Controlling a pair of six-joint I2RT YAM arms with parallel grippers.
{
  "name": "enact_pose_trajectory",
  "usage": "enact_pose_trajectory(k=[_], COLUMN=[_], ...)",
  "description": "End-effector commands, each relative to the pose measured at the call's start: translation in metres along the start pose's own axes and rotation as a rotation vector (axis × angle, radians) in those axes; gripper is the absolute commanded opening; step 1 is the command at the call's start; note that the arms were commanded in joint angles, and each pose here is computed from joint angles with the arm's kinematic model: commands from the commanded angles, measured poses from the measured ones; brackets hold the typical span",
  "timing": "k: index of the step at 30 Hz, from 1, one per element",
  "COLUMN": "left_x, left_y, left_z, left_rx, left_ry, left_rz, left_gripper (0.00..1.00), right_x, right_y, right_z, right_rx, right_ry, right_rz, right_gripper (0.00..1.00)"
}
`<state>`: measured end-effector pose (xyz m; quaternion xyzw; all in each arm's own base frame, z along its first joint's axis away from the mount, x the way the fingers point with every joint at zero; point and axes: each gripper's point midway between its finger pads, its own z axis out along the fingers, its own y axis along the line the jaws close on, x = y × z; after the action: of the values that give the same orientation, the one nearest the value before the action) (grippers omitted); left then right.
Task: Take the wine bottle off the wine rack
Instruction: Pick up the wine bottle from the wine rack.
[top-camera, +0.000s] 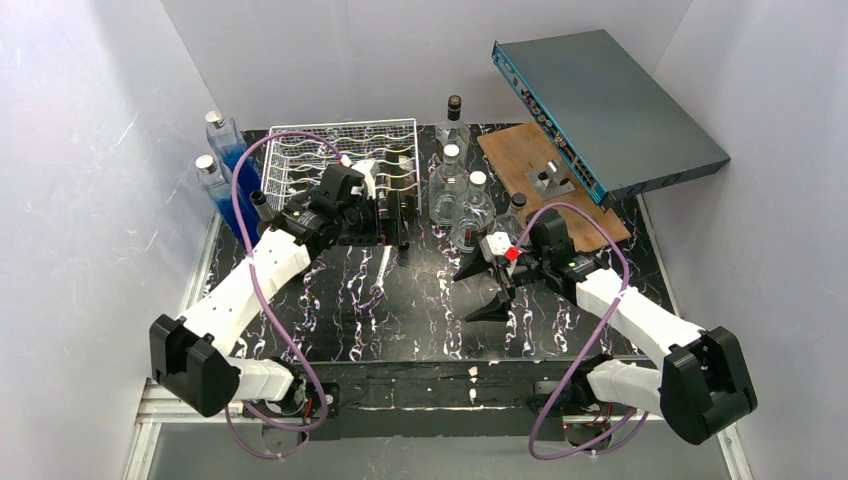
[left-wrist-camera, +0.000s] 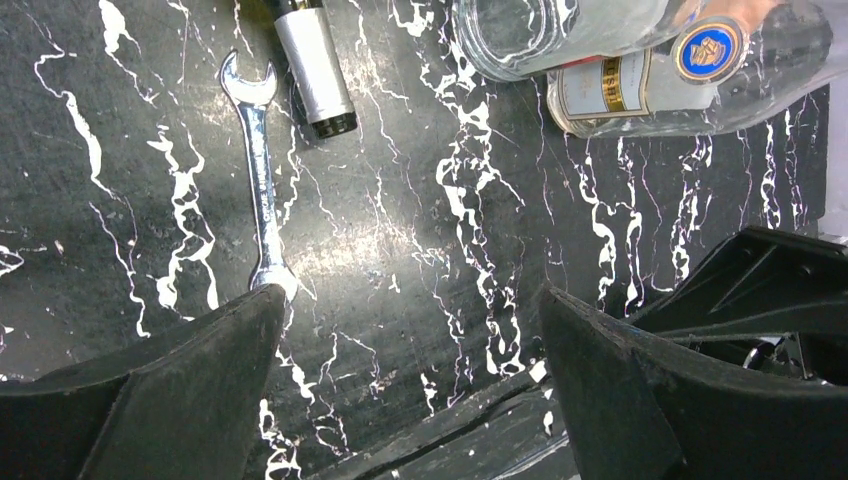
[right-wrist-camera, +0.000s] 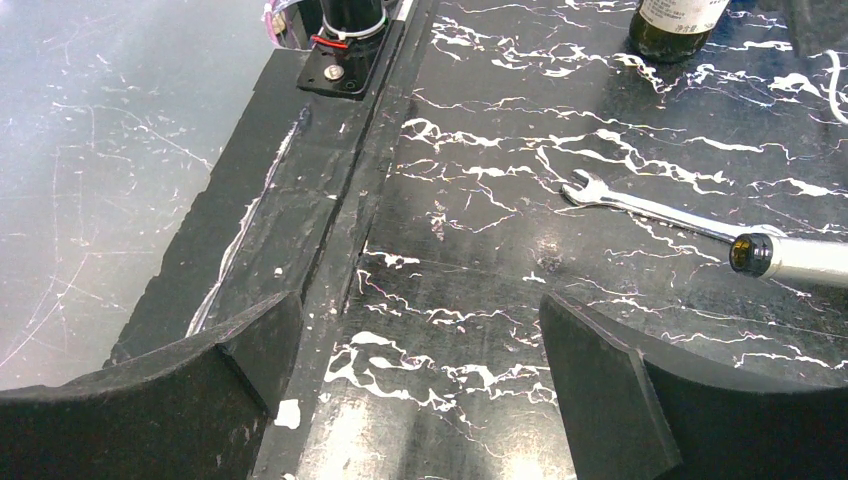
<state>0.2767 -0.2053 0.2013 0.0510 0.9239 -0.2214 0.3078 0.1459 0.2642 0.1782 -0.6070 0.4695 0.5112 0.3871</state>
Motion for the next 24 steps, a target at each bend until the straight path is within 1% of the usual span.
enact_pose_trajectory(k=[1, 8, 19, 24], left_x=[-0.024, -0.024, -0.017, -0.017], left_y=[-0.007, -0.001, 0.006, 0.026], left_z=[0.000, 0.028, 0.081, 0.106], left_rx=[0.005, -0.022, -0.064, -0.167], left_ry=[-0.069, -0.049, 0.070, 0.080], left_rz=[0.028, 0.020, 0.003, 0.009], left_gripper=[0.98, 0.98, 0.98, 0.98], right_x=[-0.011, -0.010, -0.011, -0.010], right_y=[0.000, 0.001, 0.001, 0.001], right_z=[-0.003, -0.003, -0.003, -0.003], right_rx=[-0.002, -0.003, -0.003, -0.001], right_ry=[-0.014, -0.013, -0.011, -0.008], right_rz=[-0.051, -0.050, -0.058, -0.061], right_gripper=[0.98, 0.98, 0.98, 0.98])
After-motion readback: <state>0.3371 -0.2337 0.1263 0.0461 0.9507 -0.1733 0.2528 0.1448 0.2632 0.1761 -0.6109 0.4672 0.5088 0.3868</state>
